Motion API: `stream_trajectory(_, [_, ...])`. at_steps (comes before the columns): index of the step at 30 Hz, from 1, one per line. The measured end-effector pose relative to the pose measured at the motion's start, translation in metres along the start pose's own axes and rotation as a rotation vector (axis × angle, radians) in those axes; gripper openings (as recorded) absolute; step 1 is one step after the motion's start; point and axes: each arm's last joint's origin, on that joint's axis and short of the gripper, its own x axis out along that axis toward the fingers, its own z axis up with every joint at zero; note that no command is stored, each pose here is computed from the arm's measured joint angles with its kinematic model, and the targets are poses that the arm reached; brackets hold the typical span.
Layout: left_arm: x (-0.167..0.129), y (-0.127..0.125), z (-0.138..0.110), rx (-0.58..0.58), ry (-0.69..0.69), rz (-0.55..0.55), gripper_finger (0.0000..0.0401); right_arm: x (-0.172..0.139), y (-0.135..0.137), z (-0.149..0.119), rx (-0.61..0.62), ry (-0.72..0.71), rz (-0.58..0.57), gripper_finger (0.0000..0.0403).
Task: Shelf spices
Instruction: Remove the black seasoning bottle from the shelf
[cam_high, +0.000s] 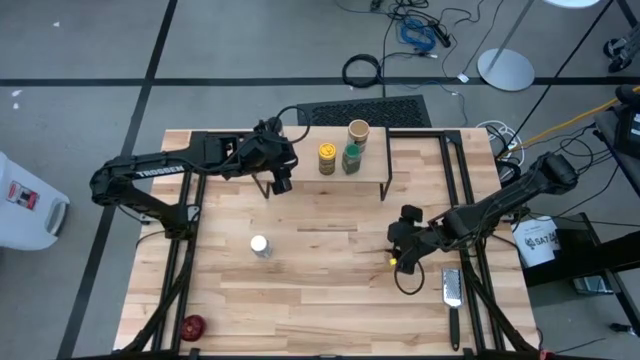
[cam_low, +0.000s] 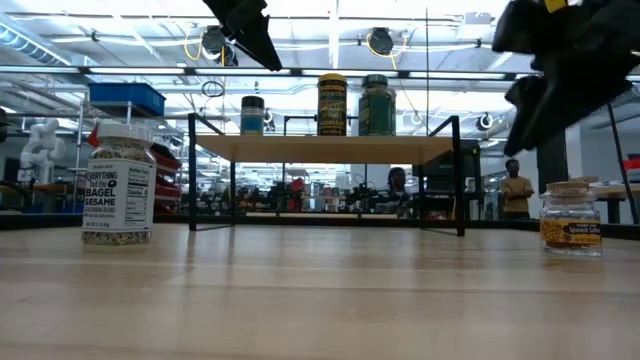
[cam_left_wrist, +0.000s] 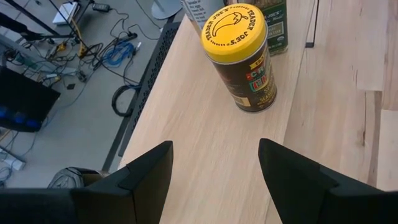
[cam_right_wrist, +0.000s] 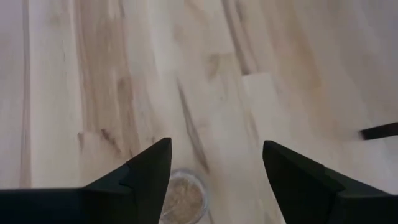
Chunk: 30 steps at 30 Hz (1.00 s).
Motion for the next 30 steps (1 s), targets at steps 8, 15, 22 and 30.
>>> stream_trajectory(8, [-0.001, 0.006, 0.003, 0.014, 0.002, 0.203, 0.0247, -0.014, 0.003, 0.016, 0.012, -0.033, -0.008, 0.024])
stream_trajectory(15, [-0.004, 0.02, 0.005, 0.058, 0.038, 0.315, 0.0247, -0.015, 0.003, 0.016, 0.012, -0.031, -0.007, 0.024])
stream_trajectory(22, [-0.012, 0.06, 0.01, -0.002, -0.03, 0.158, 0.0247, -0.015, 0.003, 0.016, 0.009, -0.03, -0.007, 0.024])
stream_trajectory(30, [-0.012, 0.109, -0.014, -0.208, -0.035, -0.131, 0.0278, -0.015, 0.003, 0.016, 0.004, -0.03, -0.007, 0.024])
